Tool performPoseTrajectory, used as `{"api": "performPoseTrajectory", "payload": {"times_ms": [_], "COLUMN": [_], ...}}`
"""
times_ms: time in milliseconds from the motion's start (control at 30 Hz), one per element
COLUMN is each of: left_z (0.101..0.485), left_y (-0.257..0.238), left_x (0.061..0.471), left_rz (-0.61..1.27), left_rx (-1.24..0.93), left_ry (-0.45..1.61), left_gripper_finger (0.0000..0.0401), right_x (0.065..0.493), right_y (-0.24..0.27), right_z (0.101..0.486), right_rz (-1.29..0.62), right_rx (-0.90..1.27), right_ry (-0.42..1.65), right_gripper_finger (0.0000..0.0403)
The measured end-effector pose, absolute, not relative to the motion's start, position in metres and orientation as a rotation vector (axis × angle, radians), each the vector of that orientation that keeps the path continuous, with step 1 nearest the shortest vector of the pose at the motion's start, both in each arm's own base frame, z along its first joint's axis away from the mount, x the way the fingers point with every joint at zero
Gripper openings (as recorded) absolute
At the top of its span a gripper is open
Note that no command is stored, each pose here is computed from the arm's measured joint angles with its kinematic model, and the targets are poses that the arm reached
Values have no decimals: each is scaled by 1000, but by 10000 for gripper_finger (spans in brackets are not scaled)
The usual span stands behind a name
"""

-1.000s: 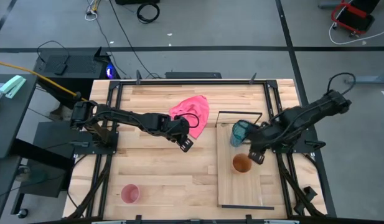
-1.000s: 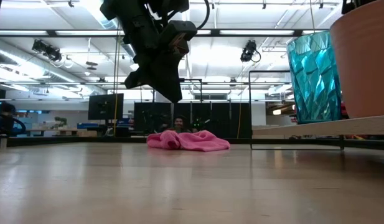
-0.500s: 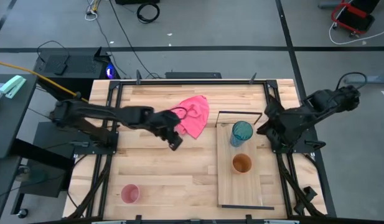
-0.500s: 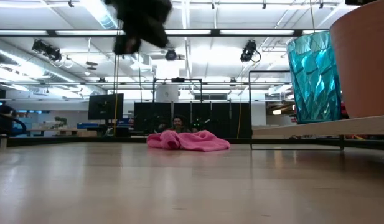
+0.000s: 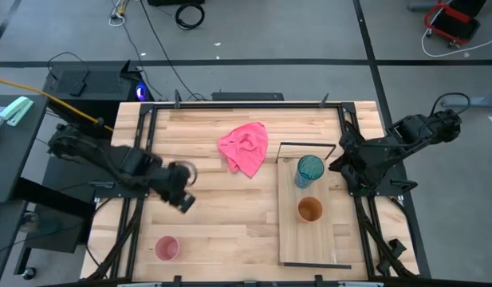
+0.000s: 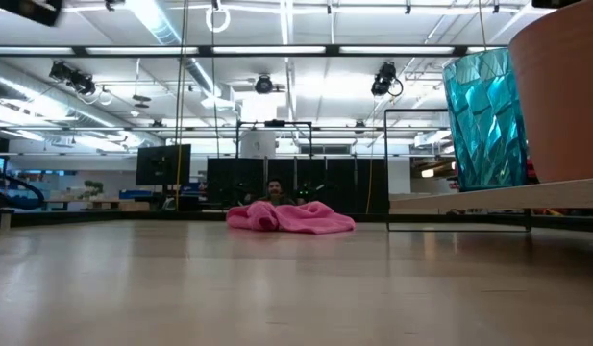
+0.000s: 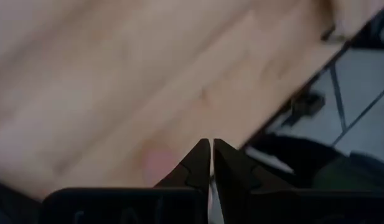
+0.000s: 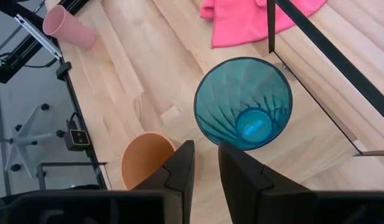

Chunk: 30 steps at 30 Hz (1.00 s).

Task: Stack small to large cups/mugs on shelf
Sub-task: Put the pink cup on the shelf

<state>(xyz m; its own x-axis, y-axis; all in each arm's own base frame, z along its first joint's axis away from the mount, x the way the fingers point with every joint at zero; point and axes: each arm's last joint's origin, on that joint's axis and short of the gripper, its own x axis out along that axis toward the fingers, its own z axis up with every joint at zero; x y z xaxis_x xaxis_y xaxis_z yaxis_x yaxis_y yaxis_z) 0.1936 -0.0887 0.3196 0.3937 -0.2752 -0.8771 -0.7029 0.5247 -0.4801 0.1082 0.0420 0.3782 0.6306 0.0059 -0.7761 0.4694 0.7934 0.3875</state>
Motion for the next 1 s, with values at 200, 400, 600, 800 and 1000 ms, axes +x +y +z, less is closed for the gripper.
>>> {"api": "performPoseTrajectory", "payload": {"times_ms": [200, 400, 600, 800, 1000], "left_z": [318, 305, 288, 272, 259], "left_y": [-130, -157, -180, -191, -200], "left_x": [166, 143, 145, 154, 161], "left_rz": [385, 563, 618, 676, 689], "left_rx": [-1102, -1074, -1027, -979, -954], "left_ry": [1282, 1345, 1378, 1391, 1413], "left_gripper_finger": [24, 32, 62, 95, 120], "right_x": [108, 109, 109, 109, 109], "right_y": [42, 41, 40, 40, 40], "right_z": [378, 379, 379, 379, 379], "right_rz": [-287, -320, -328, -334, -339], "right_rx": [613, 598, 594, 610, 619], "right_ry": [856, 827, 820, 817, 816], "right_gripper_finger": [80, 80, 80, 80, 80]}}
